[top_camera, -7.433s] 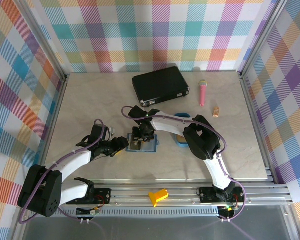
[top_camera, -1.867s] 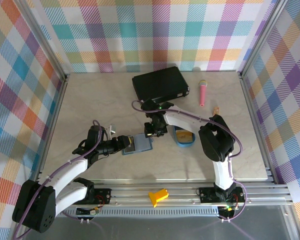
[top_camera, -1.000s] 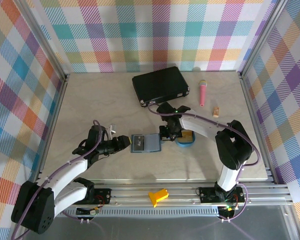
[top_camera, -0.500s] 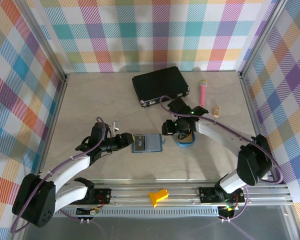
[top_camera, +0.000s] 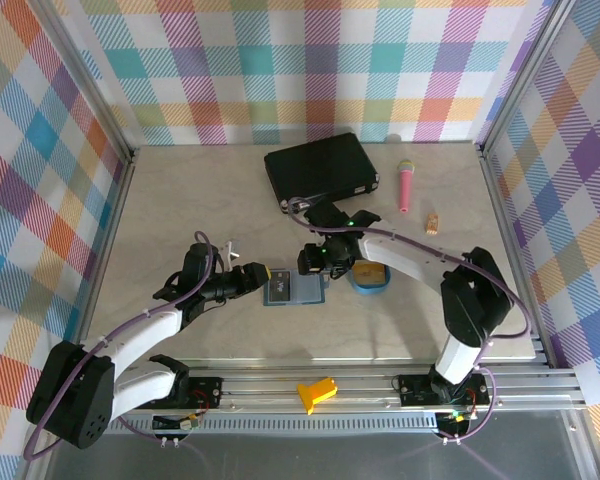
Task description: Put the credit cards into the card holder
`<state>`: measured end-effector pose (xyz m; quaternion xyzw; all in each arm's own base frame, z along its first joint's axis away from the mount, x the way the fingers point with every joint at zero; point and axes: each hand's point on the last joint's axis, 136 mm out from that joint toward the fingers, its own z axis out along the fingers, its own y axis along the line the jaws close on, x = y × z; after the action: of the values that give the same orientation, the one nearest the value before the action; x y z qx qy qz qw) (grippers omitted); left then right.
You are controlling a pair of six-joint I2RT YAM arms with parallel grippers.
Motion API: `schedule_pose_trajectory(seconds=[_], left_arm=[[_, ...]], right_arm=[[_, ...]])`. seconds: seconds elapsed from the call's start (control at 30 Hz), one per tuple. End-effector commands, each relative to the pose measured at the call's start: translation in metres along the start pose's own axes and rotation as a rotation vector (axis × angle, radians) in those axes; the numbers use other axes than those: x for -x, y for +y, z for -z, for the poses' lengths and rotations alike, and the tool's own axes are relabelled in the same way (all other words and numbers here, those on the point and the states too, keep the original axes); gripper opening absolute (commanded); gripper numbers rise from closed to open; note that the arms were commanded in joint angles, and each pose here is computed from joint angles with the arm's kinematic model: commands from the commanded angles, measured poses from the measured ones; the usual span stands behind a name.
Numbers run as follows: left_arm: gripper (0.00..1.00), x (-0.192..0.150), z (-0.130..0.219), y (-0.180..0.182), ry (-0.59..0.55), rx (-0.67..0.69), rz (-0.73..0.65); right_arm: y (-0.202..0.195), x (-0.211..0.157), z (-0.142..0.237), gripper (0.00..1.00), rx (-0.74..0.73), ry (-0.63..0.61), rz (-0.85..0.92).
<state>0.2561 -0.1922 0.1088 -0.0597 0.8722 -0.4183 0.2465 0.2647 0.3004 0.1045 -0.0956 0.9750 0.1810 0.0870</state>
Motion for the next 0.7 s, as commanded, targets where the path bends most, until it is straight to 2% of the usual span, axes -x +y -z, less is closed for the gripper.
schedule_pose_trajectory(seconds=[0.0, 0.37, 0.67], left_arm=[[0.54, -0.002, -0.002, -0.006, 0.008, -0.028, -0.045], [0.55, -0.005, -0.003, -0.005, 0.023, -0.028, -0.04], [0.53, -0.015, -0.021, -0.001, 0.093, -0.042, -0.028]], right_arm=[[0.001, 0.008, -0.004, 0.52, -0.026, 0.001, -0.064], [-0.003, 0.003, -0.037, 0.51, -0.067, 0.085, -0.077], [0.002, -0.004, -0.056, 0.51, -0.062, 0.15, -0.036]])
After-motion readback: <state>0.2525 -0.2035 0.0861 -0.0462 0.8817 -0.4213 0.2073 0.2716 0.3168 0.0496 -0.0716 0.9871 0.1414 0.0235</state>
